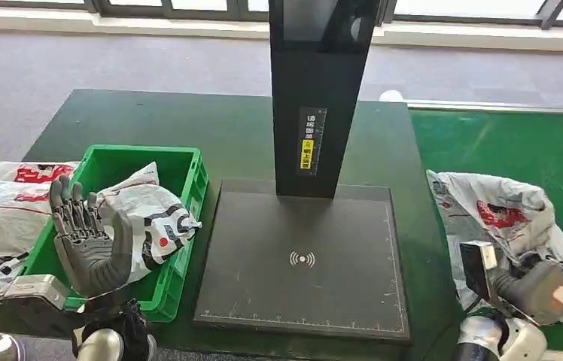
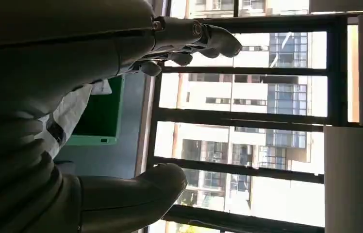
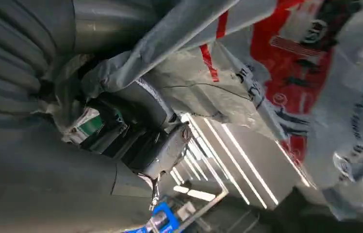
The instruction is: Moved the parcel from conveyor to table for the left to box.
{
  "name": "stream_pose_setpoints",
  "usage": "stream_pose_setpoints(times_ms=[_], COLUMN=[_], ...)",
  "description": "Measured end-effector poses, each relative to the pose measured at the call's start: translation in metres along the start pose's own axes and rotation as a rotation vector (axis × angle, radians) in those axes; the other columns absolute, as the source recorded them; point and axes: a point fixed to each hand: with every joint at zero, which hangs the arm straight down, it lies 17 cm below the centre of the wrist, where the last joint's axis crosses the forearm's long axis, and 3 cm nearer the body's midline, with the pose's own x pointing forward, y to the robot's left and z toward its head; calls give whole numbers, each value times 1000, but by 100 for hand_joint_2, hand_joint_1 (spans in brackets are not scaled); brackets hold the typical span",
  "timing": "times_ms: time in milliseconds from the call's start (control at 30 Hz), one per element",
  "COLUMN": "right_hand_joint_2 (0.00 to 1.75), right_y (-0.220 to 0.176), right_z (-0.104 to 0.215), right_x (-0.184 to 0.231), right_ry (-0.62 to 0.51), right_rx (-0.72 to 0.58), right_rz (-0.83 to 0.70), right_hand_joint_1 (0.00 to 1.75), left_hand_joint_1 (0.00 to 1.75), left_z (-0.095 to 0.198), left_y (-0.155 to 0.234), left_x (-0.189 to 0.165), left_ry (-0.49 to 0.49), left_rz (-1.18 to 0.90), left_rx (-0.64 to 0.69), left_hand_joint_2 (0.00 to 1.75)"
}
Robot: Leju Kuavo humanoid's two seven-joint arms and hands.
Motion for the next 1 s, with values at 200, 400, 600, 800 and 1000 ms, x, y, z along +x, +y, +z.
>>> stream_pose_setpoints(times_ms=[200,400,600,800,1000], right_hand_joint_2=[175,175,175,175,175], right_y=[-21,-34,-41,-10,17], right_z=[-7,-12,-17,5,40], right_x=[7,22,79,164,217], right_ry=[-24,-79,-179,-317,-415], right_rx=[-51,-73,-117,-19,104], right_rz=[15,37,-119,-337,-444], right_hand_joint_1=[175,175,175,175,175], left_hand_joint_1=[0,0,0,0,0], left_z=[0,0,-2,-8,-9], left_y=[0,2,3,-3,-7], left_x=[0,0,1,0,-3], left_ry=[0,0,-4,-14,-11], left_rz=[0,-9,-5,22,31], left_rx=[1,10,15,-6,-18], left_hand_joint_2=[175,175,175,175,175])
